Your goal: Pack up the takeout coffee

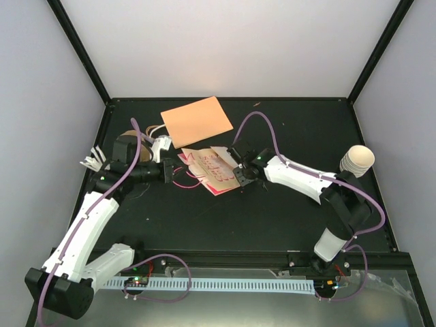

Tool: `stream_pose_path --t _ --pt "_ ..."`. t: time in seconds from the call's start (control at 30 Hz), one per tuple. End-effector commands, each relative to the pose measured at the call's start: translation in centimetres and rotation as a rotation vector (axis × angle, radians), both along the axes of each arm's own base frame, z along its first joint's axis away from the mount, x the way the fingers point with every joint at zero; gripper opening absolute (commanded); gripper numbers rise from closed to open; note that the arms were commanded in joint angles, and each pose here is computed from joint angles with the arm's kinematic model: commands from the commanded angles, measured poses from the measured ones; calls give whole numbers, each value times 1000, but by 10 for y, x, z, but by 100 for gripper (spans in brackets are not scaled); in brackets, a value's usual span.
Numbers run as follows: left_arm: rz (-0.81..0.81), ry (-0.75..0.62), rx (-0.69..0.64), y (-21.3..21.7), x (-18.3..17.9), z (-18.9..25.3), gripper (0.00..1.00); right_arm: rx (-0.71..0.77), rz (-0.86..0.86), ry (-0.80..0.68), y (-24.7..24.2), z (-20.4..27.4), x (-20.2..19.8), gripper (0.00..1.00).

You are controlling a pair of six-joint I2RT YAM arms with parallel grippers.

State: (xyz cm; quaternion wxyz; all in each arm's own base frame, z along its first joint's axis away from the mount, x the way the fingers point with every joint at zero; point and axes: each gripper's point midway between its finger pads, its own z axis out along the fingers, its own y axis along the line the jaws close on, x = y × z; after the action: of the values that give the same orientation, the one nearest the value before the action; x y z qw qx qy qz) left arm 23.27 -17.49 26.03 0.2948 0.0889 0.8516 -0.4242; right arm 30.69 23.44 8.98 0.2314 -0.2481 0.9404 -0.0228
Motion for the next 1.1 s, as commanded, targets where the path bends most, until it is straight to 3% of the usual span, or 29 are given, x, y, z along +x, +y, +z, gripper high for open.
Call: stream_pose_path --t 0.0,0.4,0.63,1.07 --pt "-45 -41 -34 -5 -1 18 1 0 40 -62 17 14 13 46" --pt "-58 -31 -21 -5 -4 14 2 -17 69 -72 35 18 23 46" --pt "-66 -17 -4 -4 -6 8 2 91 159 4 56 21 -6 54" --pt "-86 -93 -58 -8 -10 42 2 73 150 64 51 14 -68 61"
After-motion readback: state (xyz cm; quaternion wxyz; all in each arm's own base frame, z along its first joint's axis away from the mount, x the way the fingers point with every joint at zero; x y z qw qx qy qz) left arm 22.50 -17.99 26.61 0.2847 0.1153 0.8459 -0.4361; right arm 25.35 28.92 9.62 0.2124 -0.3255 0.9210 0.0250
